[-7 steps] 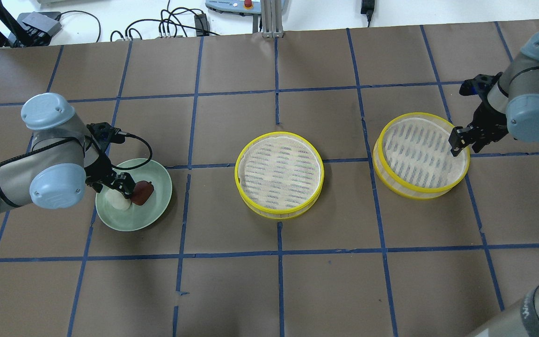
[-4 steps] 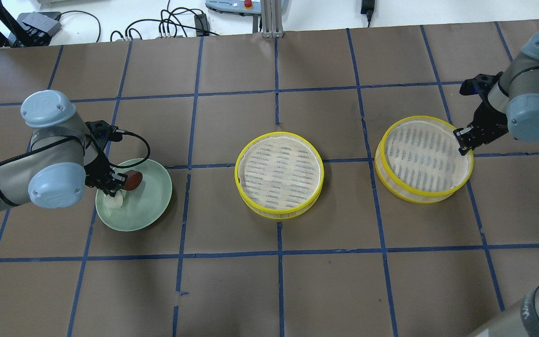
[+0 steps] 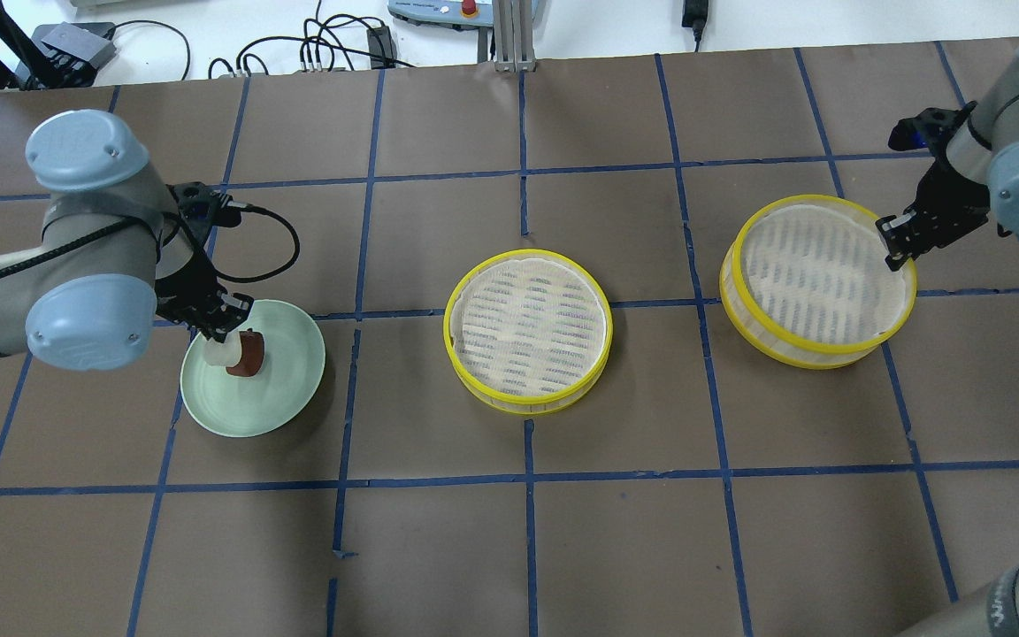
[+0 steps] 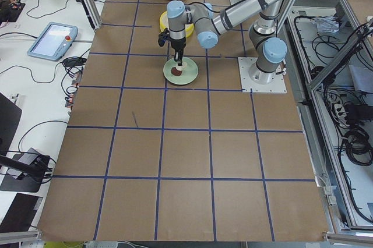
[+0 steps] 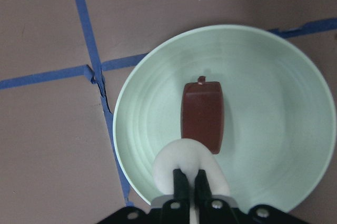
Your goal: Stack buns with steamer
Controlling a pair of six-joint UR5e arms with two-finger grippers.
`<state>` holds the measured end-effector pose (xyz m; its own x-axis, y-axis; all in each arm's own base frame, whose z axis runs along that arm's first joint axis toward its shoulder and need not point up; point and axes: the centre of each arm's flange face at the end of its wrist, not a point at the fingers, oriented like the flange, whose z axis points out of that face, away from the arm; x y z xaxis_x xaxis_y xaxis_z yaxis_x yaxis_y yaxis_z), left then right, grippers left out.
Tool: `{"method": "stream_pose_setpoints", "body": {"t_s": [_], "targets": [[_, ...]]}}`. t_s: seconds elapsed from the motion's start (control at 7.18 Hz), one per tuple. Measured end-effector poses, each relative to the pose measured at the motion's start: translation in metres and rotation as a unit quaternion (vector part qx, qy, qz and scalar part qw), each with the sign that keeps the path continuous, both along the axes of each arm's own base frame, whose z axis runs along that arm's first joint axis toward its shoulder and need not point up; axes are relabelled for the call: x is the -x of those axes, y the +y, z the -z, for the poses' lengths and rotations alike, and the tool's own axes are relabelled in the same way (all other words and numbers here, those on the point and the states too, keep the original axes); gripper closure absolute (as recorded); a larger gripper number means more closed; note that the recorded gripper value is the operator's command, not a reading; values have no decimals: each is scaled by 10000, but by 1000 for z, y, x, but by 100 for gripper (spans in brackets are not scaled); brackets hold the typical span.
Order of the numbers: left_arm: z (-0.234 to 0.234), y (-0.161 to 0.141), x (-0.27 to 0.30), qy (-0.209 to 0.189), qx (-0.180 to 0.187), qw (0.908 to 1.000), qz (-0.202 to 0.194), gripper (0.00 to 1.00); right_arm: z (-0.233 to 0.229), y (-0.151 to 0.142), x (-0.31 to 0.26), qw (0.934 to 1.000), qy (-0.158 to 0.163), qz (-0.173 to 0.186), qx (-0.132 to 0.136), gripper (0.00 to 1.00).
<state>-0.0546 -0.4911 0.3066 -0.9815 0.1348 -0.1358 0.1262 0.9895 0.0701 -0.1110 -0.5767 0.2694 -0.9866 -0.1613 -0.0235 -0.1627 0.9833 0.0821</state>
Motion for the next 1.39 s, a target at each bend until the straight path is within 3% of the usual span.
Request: {"method": "stream_pose_setpoints", "body": {"t_s": [0.28, 0.56, 0.84, 0.97, 1.11, 1.39], "targets": [[-32, -3, 94, 290, 182, 9985, -430, 91, -11, 1, -1, 10000, -21, -9, -31, 96], [-11, -13, 172, 864, 403, 9926, -746, 89, -10, 3, -6, 9999, -47, -20, -87, 96], [34, -19, 234, 1131, 640, 9867, -975, 18, -17, 1, -33, 9999, -20, -82, -70, 97], [46, -17, 251, 1176, 684, 9833, -1211, 0, -22, -2, -68, 9999, 28, -141, -33, 97], [46, -16, 257, 1206, 735, 9804, -1375, 0, -26, -3, -114, 9998, 85, -187, -3, 97], [28, -18, 258, 1250, 912, 9797, -1278, 0, -30, 3, -199, 9998, 165, -129, 71, 97]]}}
